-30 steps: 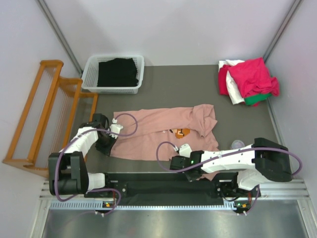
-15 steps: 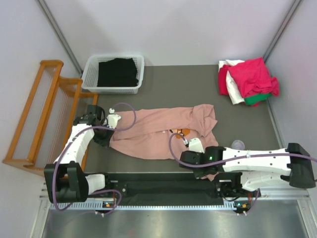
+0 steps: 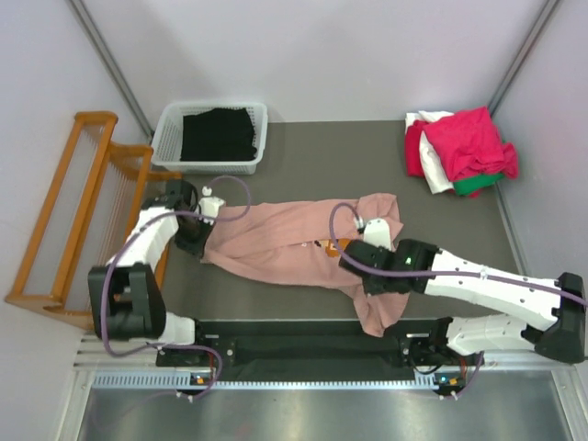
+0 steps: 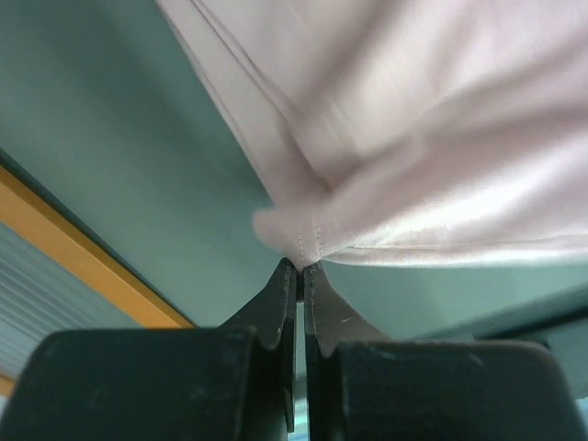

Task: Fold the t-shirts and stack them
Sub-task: Fold the tshirt

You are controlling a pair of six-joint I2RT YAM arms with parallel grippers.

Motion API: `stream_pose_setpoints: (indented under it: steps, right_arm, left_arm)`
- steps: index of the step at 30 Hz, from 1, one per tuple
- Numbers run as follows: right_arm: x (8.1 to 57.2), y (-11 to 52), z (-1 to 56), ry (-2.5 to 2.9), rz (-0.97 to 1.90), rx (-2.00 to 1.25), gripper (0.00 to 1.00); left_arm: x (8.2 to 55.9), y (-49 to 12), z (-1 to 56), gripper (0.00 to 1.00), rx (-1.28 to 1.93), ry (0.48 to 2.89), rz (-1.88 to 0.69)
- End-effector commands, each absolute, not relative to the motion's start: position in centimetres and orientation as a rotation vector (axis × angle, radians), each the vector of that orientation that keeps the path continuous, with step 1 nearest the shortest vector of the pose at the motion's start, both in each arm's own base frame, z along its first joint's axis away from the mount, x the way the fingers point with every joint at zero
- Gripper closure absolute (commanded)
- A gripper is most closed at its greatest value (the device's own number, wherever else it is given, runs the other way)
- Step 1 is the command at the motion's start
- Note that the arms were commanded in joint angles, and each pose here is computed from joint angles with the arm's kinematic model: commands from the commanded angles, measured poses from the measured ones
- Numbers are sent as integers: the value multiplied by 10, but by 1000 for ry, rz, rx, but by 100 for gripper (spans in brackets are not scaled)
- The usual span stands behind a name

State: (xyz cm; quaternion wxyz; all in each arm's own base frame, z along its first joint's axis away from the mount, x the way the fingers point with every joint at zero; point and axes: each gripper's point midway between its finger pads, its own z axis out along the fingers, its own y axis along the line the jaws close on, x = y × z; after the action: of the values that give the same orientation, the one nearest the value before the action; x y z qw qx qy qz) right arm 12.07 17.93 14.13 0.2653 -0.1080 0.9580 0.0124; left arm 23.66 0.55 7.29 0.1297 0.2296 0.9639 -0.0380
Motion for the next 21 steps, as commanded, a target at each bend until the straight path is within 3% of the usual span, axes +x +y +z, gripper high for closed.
stream_pose_setpoints:
  steps: [1, 10, 21]
  right_arm:
    - [179, 159, 154, 2476, -34, -175, 100]
    - [249, 141, 153, 2412, -112, -46, 100]
    - [328, 132, 152, 2374, -137, 49, 100]
  left_arm:
    - [317, 15, 86, 100, 539, 2683, -29]
    - [397, 28, 88, 100, 467, 2670, 41]
    - [400, 27, 73, 100, 477, 2684, 28]
